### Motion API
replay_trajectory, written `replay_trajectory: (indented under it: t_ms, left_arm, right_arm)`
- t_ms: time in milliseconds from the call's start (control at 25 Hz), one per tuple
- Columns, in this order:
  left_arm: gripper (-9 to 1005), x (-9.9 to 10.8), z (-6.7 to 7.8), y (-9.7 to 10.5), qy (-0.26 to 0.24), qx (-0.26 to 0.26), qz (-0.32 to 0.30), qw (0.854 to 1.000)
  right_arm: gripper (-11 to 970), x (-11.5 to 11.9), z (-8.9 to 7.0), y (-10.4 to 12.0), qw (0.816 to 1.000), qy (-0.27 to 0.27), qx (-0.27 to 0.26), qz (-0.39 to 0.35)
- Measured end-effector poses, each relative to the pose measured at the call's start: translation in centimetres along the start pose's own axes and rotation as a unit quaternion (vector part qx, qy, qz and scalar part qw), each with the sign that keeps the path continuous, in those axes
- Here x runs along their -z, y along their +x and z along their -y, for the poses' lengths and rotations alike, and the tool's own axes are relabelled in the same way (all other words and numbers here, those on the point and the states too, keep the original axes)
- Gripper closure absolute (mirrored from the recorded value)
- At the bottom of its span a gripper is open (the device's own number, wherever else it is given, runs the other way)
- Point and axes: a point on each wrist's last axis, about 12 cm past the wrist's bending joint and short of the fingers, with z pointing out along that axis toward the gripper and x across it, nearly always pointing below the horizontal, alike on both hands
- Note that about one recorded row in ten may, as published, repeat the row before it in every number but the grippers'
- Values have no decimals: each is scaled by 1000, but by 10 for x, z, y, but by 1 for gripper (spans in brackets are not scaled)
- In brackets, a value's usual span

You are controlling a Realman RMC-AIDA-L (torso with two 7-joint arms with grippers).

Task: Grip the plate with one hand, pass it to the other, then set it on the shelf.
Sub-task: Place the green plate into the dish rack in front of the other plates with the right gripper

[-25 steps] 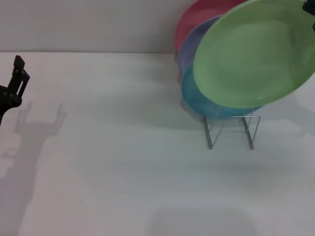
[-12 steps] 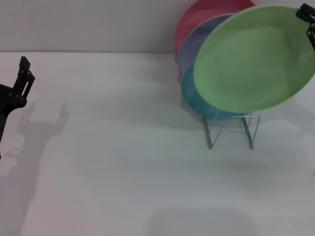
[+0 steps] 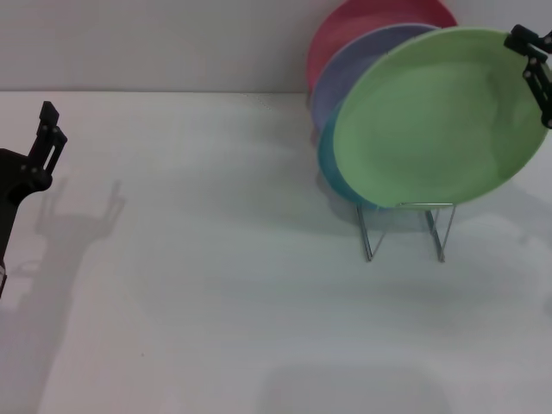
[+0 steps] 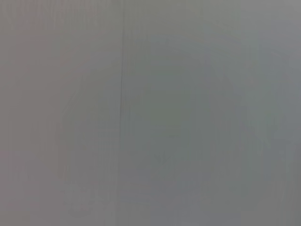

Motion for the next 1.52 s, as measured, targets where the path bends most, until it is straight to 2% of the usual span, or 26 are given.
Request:
replay_trajectory:
  t_ms: [400,680,1080,1240,1520]
  left_arm:
    - [183,0,2,0,5,6,0,1000]
    - [183,-1,4,0,9,7,0,1000]
    - [183,-3,4,0,11,7,1,1000]
    - [183,-3,4,0,11,7,1,1000]
    - [183,-2,4,-1,10,7,3,1000]
  right_arm:
    - [947,0,-9,5,1000,-8,-6,-21]
    - [946,-5,-20,16,997,42,-49,-47]
    - [799,-5,-32,17,997,21,-64,-47]
    - [613,-3,-34,17,997,19,-64,-50]
    - [581,0,-31,11,997,31,-64,-28]
